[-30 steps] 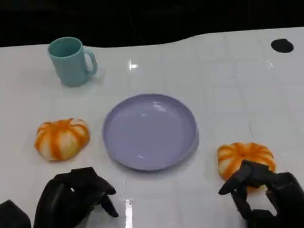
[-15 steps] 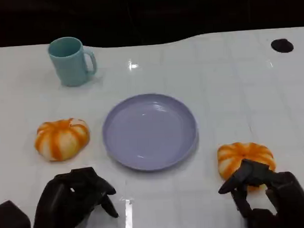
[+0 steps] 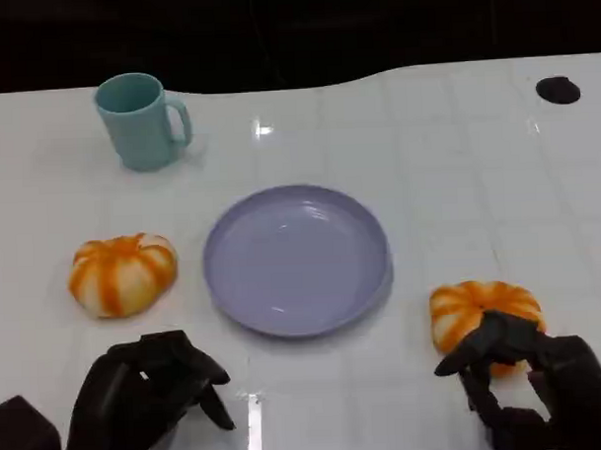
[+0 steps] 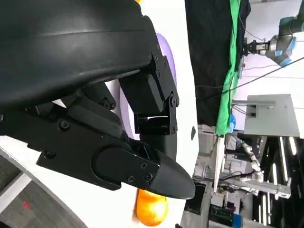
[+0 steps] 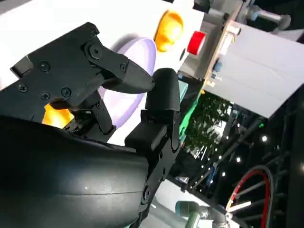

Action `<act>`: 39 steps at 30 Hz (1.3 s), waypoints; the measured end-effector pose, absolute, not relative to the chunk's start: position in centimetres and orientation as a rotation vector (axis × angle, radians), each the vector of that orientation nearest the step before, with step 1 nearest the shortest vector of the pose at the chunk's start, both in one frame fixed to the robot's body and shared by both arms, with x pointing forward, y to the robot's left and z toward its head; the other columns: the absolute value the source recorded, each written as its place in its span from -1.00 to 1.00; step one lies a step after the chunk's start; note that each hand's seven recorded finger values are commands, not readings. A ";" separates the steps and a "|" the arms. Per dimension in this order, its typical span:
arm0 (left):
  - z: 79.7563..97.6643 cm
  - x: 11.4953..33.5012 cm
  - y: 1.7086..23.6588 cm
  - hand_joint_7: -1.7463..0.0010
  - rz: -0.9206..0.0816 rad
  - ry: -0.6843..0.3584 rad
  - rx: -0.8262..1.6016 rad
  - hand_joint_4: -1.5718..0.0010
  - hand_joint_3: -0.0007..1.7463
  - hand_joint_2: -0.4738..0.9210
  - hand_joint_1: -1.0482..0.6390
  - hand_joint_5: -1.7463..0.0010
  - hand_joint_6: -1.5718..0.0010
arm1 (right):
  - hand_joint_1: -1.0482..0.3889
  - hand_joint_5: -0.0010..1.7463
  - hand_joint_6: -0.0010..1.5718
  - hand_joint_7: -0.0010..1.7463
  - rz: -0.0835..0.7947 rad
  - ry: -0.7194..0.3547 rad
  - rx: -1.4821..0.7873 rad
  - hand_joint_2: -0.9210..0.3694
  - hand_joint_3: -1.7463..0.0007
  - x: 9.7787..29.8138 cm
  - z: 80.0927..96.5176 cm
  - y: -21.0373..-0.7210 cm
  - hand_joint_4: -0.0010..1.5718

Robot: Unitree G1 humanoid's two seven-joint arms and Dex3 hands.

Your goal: Grasp the bread from the table and place it into the plate.

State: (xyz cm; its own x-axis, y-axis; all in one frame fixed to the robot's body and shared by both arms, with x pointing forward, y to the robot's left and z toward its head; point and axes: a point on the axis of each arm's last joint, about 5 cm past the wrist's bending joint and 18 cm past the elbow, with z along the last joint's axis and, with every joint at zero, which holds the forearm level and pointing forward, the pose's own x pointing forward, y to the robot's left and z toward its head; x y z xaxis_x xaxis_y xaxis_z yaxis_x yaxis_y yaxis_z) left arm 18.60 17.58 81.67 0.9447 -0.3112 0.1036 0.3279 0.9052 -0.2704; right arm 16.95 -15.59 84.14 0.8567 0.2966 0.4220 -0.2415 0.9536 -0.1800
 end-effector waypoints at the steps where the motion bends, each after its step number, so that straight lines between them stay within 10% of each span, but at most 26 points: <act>1: 81.7 18.6 17.6 0.14 -0.330 -0.058 -0.289 -0.50 -0.96 1.00 -0.89 -0.35 -0.55 | -0.06 0.36 -0.22 -0.15 0.285 -0.466 -0.111 -0.95 0.62 17.0 84.2 -15.6 -0.20; 18: 81.8 18.6 17.6 0.20 -0.331 -0.064 -0.289 -0.51 -0.96 1.00 -0.88 -0.32 -0.58 | -0.19 -0.58 -0.66 -0.90 0.357 -0.436 -0.364 -1.00 0.88 17.6 87.5 -17.5 -0.90; 39: 82.1 18.7 17.6 0.20 -0.336 -0.077 -0.284 -0.50 -0.92 1.00 -0.87 -0.32 -0.56 | -0.29 -0.75 -0.72 -0.97 0.384 -0.323 -1.241 -0.92 1.00 17.9 91.4 -18.3 -0.91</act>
State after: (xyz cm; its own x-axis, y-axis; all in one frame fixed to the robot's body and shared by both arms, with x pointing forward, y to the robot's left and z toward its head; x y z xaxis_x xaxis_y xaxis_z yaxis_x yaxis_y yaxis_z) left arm 18.75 17.60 82.12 0.9417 -0.3138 0.1213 0.3353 0.9049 -0.2622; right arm 17.91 -18.30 91.44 0.8917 0.4517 0.0299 -0.1072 0.2748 -0.9555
